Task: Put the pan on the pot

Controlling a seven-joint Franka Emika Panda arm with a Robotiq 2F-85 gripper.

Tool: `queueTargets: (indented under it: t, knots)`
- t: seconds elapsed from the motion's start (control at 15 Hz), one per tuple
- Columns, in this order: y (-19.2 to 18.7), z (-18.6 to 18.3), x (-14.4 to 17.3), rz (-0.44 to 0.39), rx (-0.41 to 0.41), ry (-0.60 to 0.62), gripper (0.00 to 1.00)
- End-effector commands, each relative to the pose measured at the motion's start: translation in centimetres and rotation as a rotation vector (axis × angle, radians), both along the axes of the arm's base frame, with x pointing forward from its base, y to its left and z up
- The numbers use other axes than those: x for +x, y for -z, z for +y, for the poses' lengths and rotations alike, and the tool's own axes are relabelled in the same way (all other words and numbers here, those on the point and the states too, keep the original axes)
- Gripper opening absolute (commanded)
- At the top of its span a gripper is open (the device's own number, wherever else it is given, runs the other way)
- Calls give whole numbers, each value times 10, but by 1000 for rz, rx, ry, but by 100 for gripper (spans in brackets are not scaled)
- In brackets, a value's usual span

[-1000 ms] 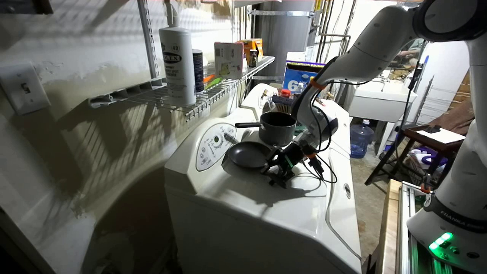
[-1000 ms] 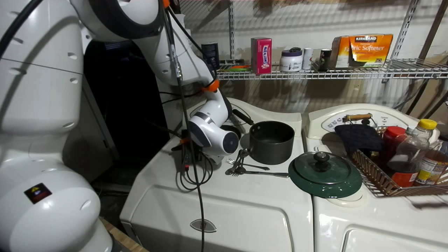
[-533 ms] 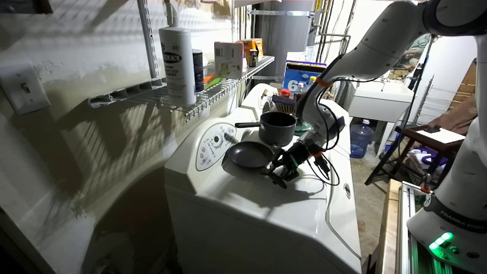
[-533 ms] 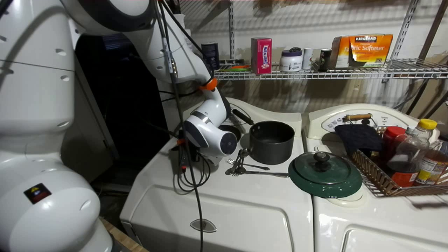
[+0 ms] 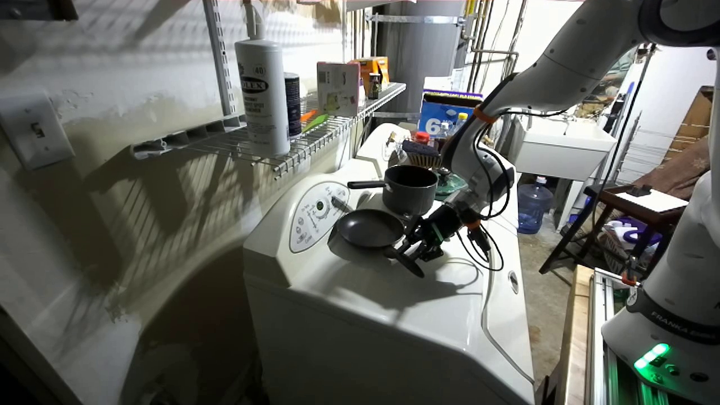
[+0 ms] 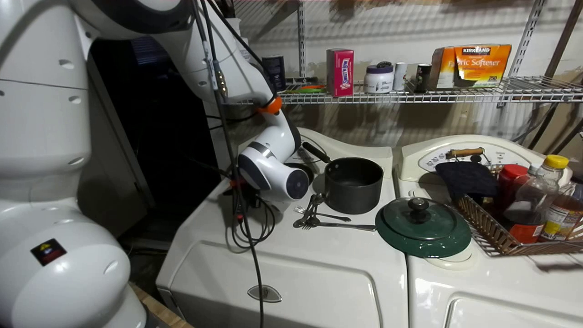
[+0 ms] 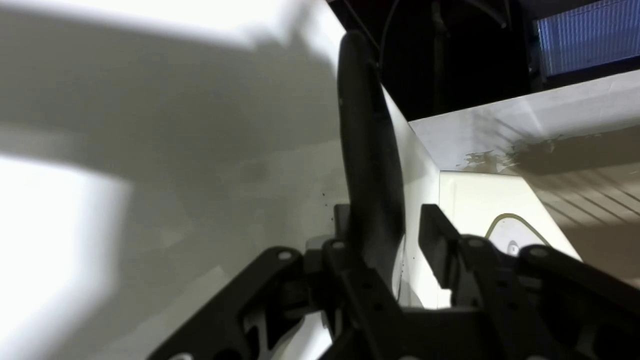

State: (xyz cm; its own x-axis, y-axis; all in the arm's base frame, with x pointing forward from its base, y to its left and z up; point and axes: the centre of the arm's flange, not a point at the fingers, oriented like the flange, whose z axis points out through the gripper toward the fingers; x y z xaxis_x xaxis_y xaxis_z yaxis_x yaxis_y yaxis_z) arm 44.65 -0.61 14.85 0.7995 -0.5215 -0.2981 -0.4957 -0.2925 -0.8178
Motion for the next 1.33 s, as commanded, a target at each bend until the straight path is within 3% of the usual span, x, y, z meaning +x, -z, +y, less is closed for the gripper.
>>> queueTargets:
  t: [0.0,0.73,0.87,0.93,1.13,1.27]
  knots:
    - [2,-2,-7,-18,-23,6,42]
    - [15,-6,-10,-106,-21,75,43]
    - [19,-5,-9,-116,-23,70,36]
    - [21,-4,-9,-119,-16,71,24]
    - [21,-2,-9,-136,-18,68,1]
    - [20,-3,-9,-143,-20,63,5]
